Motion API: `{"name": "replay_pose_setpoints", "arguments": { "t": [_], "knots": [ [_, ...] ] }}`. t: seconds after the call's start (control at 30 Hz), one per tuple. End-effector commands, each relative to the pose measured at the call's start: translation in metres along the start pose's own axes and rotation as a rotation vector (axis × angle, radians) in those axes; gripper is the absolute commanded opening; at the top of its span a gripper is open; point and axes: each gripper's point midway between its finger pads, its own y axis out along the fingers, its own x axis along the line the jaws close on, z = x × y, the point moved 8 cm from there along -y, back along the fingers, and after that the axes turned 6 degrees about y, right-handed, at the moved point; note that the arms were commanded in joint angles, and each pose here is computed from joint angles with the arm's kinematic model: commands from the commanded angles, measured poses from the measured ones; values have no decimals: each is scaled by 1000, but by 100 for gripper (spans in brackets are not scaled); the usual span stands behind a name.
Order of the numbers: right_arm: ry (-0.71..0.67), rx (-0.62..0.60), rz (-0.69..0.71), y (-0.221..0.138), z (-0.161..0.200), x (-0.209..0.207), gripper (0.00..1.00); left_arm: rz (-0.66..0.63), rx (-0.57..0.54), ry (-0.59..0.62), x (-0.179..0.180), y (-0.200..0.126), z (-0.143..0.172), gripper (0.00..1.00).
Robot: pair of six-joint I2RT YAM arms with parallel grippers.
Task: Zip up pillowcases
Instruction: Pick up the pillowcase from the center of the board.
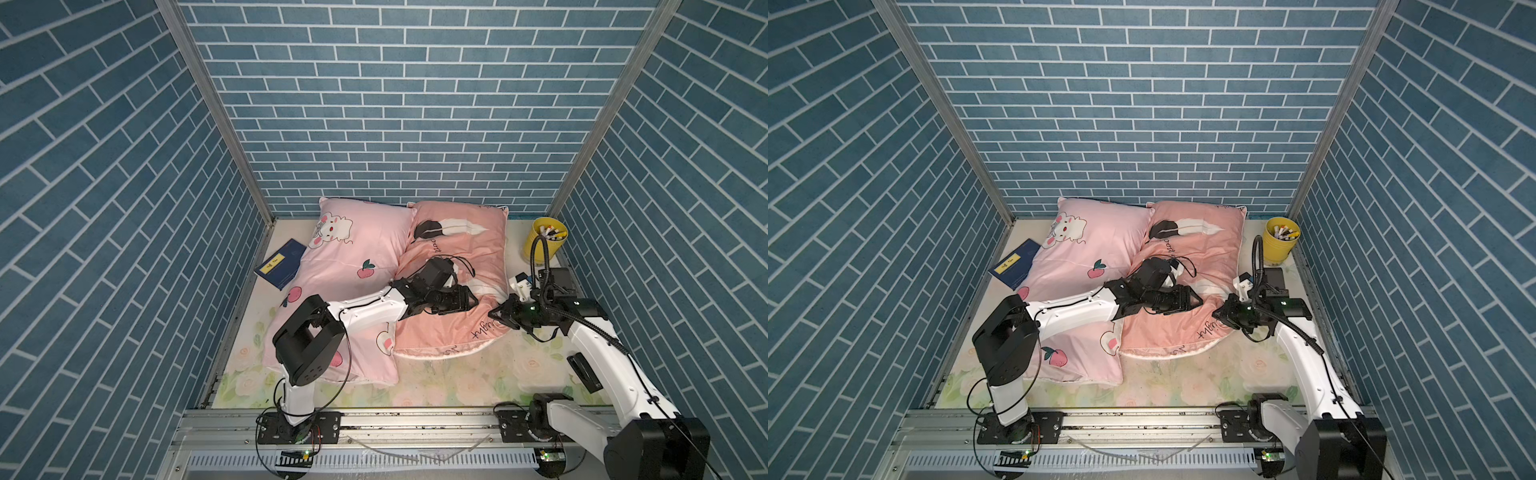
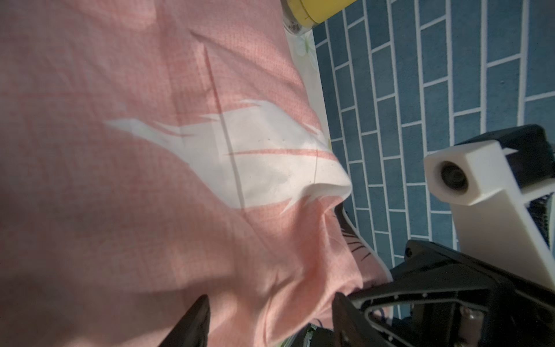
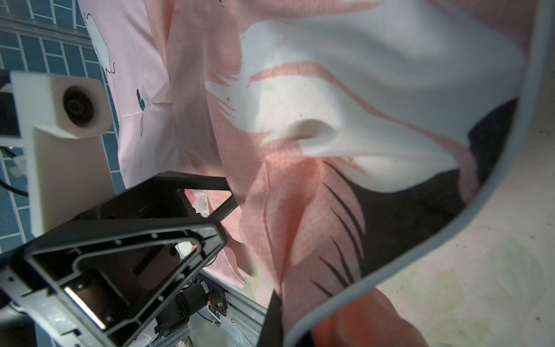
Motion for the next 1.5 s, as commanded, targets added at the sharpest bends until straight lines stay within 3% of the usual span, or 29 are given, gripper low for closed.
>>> {"name": "replay_pose_setpoints", "arguments": {
  "t": [0.0,0.13,0.23,0.4,0.43,0.5,0.7,0.87,1.0,1.13,1.27,1.47],
  "knots": [
    [-49,-27,-62,-10,-3,15,0,41,-9,18,-11,5,-4,63],
    [-39,-21,-67,-6,-4,13,0,56,15,49,-20,12,-3,59],
    [-40,-20,-80,-5,-5,14,0,52,37,64,-20,20,0,47],
    [-44,-6,-72,-4,-5,13,0,54,36,66,-18,25,-3,4],
    [-48,-3,-67,-4,-5,13,0,53,32,68,-18,25,-5,0],
    [-57,-1,-51,-5,-5,12,1,50,26,71,-16,21,-10,0],
    [-118,-4,71,-12,-11,6,45,22,-8,56,0,6,-23,0],
    [-169,-3,113,-11,-15,-1,63,8,-40,46,11,-3,-38,0],
    [-222,2,126,-7,-18,-5,68,9,-45,39,17,-3,-48,0],
    [-212,-76,200,-15,-30,-14,70,-1,-51,35,25,-4,-54,0],
    [-159,-147,108,-24,-39,-16,69,-11,-60,21,34,-5,-62,0],
    [-85,-47,-124,7,-45,-22,69,-8,-56,11,39,1,-66,0]
  ]
}}
